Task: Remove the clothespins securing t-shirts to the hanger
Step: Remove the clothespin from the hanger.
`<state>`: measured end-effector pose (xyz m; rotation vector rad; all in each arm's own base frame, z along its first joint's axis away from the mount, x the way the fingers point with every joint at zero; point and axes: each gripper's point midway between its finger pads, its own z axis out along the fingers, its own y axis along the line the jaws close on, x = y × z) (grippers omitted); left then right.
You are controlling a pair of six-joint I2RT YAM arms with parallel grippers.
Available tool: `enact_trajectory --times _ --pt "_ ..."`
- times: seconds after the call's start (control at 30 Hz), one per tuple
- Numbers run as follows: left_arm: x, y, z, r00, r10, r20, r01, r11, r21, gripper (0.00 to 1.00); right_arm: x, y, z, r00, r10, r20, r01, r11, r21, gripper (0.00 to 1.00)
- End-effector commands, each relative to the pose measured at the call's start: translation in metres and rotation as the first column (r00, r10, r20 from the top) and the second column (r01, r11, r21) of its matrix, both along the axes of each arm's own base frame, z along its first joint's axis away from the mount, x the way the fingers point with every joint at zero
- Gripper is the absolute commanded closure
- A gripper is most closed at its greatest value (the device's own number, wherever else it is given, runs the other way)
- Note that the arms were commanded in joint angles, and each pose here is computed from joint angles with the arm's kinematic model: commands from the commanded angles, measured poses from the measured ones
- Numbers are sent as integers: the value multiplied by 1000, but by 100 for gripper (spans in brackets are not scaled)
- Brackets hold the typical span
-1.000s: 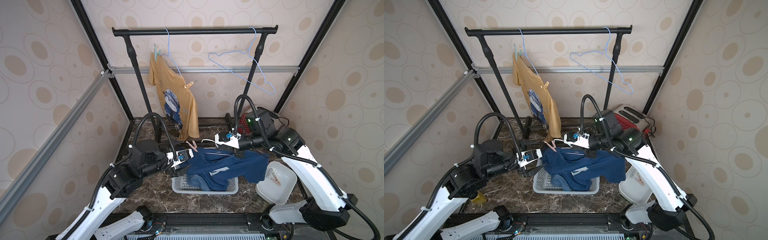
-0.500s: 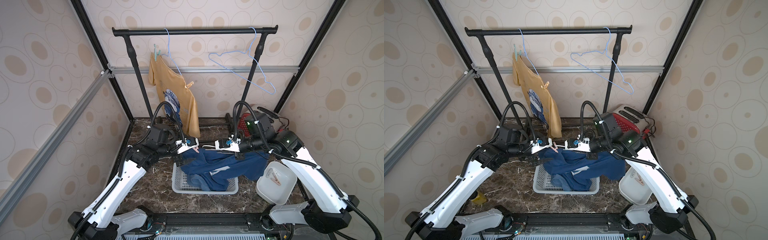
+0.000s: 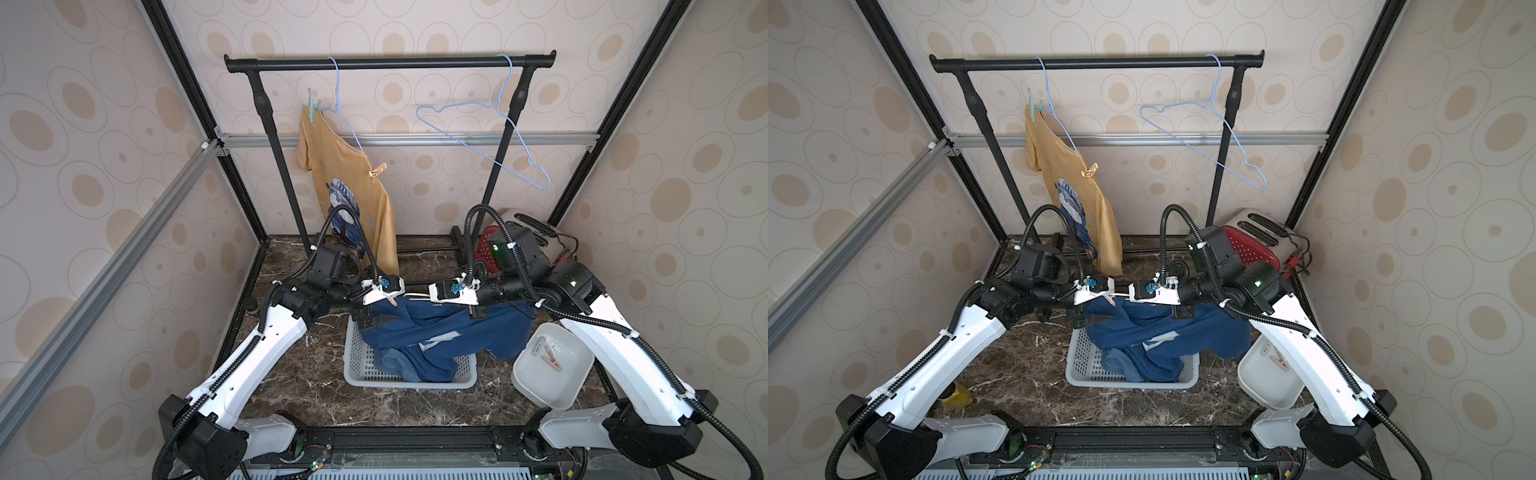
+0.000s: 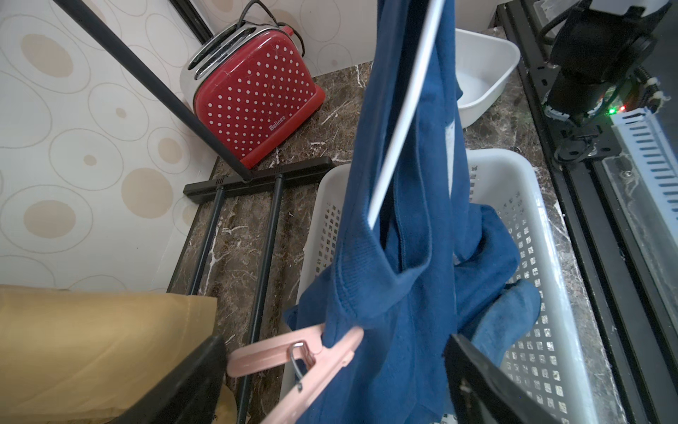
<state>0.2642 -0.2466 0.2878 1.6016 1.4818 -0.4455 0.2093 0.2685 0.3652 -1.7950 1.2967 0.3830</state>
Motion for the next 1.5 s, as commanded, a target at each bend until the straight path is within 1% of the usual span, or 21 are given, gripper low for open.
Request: enact_trajectory --times 0.0,0.13,0.17,0.2,0.27,0.33,0.43,0.5,0.7,0.83,1.0,1.3,1.47 --pt "2 -2 16 997 -47 59 48 999 -20 7 -5 0 9 997 33 63 -35 999 17 100" --pt "7 -1 14 997 -43 63 44 999 -19 6 -4 -1 9 996 31 79 -33 999 15 100" --pt "12 -2 21 995 -34 99 38 999 -34 6 -4 -1 9 996 31 79 -32 999 12 100" --pt "15 0 24 993 -22 113 27 999 -42 6 -4 -2 9 996 29 79 -30 999 13 100" --pt "18 2 29 991 -7 132 14 998 -53 4 -5 -2 9 997 30 77 -31 999 14 100" --pt "18 4 31 992 -6 128 14 998 -55 4 -5 -2 9 996 28 79 -29 999 13 100" --pt "12 0 28 996 -42 76 47 997 -61 5 -4 -2 10 996 26 86 -28 1000 14 100" --pt "6 -1 19 998 -66 17 67 996 -51 6 -4 -2 10 996 26 87 -28 999 17 100" --pt "-2 -3 17 994 -102 -31 100 993 -60 8 -4 -2 9 996 28 90 -29 999 14 100" --pt "-8 -1 12 990 -119 -74 117 993 -31 11 -2 -2 10 995 22 94 -24 1000 13 100" --pt "-7 2 15 995 -90 -40 89 995 -34 13 -1 -2 7 996 16 87 -17 1000 9 100" --pt "-3 6 7 999 -45 -25 45 999 -25 21 2 -2 5 996 3 91 -4 1000 5 100" --pt "4 10 -1 1000 -14 -7 14 1000 7 27 2 -1 8 996 4 90 -6 1000 19 100"
